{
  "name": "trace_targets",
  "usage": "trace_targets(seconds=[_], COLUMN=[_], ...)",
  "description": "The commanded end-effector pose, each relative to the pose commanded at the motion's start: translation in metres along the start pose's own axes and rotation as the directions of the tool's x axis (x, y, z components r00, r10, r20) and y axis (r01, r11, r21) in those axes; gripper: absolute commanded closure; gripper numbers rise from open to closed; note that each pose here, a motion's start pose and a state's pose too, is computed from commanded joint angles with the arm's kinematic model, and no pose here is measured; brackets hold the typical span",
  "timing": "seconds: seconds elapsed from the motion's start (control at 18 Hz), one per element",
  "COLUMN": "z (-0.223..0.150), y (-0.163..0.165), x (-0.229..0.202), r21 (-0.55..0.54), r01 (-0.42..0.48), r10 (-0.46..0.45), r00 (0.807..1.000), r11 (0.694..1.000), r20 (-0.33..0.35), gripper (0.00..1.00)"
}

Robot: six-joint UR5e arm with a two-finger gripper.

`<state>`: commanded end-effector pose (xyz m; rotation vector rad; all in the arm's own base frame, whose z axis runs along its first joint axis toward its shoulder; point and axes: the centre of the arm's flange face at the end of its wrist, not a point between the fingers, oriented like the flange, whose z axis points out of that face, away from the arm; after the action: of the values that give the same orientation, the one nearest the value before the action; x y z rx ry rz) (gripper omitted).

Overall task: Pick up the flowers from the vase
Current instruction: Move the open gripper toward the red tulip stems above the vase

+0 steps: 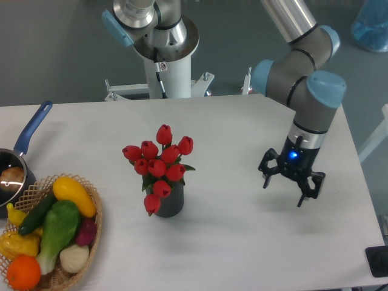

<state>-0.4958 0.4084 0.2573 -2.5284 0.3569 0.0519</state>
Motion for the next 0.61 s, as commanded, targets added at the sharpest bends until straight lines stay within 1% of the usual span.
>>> trace_targets(seconds=[0.11,0.17,0.28,0.33,0.39,0.5,0.61], z=[-0.002,-0.007,-0.022,-0.026,-0.031,-0.041,-0.045], y=[-0.009,-0.016,-0.026,-0.035,-0.043,-0.06,-0.066], x=[0.01,0.013,0.018,0.021,0.023,0.037,0.044], r21=[0.096,0.125,0.141,0.174,0.236,0.364,0.441], r01=[0.041,0.06,0.075,0.068,0.066,0.072,0.083], r10=[-0.038,-0.056,-0.073,-0.065,-0.059,-0.048,-0.043], r00=[0.999,0.998,0.997,0.998,0.998,0.996,0.994], r11=[0.995,0.99,0.987,0.982,0.97,0.929,0.894], r20=[-0.027,-0.031,-0.02,-0.023,-0.035,-0.073,-0.1], gripper=[0.0,0.0,0.0,0.0,0.0,0.0,0.0])
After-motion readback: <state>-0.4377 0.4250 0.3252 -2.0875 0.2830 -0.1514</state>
